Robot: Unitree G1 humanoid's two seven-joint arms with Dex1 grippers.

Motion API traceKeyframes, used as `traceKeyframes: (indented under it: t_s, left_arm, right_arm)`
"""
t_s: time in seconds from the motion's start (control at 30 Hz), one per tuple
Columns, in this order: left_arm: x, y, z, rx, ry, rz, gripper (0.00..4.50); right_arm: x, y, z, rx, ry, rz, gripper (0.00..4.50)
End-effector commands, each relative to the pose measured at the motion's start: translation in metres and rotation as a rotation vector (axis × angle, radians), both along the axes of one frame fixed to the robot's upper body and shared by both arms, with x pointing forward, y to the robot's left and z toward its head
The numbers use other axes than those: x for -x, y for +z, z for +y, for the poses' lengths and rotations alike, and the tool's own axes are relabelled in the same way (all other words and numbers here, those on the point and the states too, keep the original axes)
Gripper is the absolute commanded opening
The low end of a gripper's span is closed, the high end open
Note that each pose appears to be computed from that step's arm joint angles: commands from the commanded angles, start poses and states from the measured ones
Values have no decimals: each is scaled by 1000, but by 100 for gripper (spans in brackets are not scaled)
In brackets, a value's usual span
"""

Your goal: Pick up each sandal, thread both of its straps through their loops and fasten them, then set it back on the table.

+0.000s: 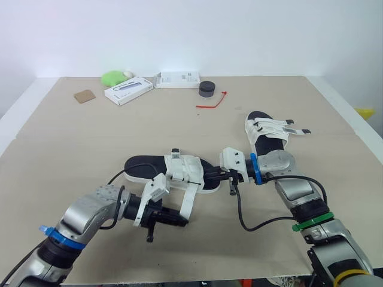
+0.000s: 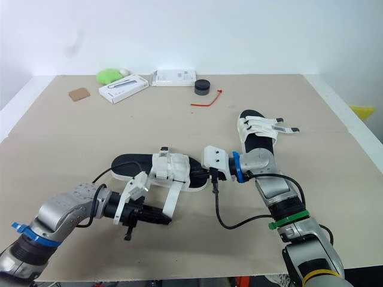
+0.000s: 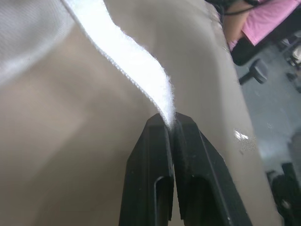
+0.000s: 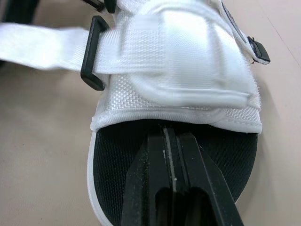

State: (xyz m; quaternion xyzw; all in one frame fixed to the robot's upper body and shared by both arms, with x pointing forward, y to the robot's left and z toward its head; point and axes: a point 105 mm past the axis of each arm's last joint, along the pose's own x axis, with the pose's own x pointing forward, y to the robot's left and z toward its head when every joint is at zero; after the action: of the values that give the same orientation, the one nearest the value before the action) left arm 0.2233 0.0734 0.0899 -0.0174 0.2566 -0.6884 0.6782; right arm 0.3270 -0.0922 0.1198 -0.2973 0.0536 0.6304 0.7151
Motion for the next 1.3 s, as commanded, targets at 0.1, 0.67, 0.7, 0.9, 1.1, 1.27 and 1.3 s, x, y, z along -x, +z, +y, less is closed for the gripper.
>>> traceKeyframes:
  t_s: [0.1,0.67,0.7,0.9,1.1,1.27,1.3]
  left_arm:
    - [19,6,3,30,-69,-13,4]
    - [-6,29,24,-78,-287,-850,271]
    - [-7,31,25,-85,-326,-938,271]
    - [-17,48,12,-28,-437,-1414,271]
    - [-14,41,-6,44,-557,-1604,271]
    - [-12,33,-12,53,-606,-1589,271]
    - [-12,30,-13,47,-624,-1585,271]
  right_arm:
    - [-2,-6,-5,49,-9,17,0]
    - [-1,-7,-4,53,10,25,0]
    - [-1,-7,-4,53,10,25,0]
    - [-1,-7,-1,49,16,24,0]
    - [-2,-7,-3,53,13,19,0]
    - [-2,-5,-5,54,8,14,0]
    - [-1,-5,-5,55,7,13,0]
